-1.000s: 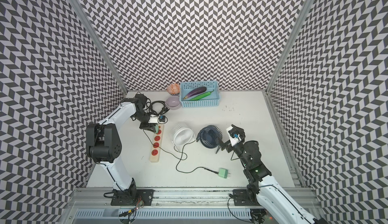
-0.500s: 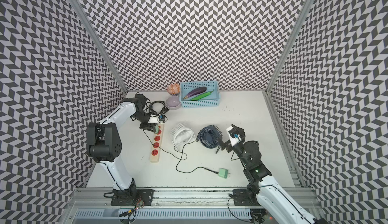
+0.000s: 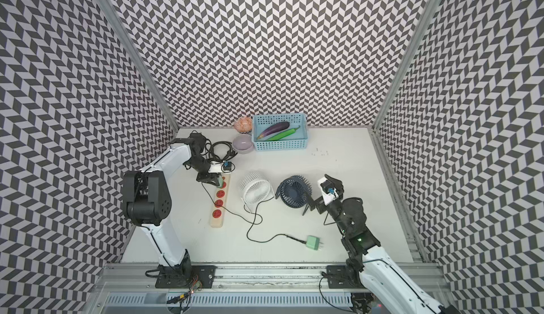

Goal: Plug the desk fan into the power strip
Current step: Insert the plug into the socket.

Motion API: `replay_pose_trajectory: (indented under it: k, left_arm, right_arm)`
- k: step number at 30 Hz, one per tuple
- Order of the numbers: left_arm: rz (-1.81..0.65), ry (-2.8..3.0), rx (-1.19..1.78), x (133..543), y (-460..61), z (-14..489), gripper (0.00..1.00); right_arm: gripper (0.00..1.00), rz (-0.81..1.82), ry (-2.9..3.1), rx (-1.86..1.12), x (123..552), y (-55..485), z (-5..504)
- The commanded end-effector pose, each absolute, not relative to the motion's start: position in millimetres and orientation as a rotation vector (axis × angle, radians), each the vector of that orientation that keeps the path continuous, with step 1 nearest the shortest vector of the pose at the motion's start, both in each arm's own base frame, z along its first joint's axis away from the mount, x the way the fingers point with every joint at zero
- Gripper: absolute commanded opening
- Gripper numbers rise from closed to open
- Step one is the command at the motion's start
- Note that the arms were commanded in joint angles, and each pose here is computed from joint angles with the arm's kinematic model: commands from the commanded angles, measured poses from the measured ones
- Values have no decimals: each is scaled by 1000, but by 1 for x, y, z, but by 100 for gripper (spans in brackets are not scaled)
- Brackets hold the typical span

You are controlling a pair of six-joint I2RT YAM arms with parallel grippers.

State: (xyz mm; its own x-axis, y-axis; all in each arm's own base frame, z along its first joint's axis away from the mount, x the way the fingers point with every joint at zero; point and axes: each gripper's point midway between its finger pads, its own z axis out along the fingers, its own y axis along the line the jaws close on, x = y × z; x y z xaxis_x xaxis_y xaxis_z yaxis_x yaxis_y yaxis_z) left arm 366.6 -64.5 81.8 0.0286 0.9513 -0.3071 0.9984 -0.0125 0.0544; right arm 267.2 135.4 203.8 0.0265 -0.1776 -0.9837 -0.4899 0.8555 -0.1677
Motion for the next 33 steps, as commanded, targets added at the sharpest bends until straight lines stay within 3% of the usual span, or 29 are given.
replay_pose_trajectory:
  k: [1, 16, 27, 33]
  left_arm:
    - [-337, 2097, 2095, 356, -60, 40, 0]
    - [-356, 2152, 2088, 341, -78, 17, 0]
    - [-309, 2217, 2030, 333, -34, 15, 0]
    - [-341, 2218, 2015, 341, -47, 3, 0]
  right_arm:
    - [100, 257, 1501, -527, 268, 134, 214]
    - [100, 260, 1499, -524, 267, 134, 214]
    - [100, 257, 1491, -524, 267, 134, 216]
    - [99, 254, 1496, -525, 268, 133, 215]
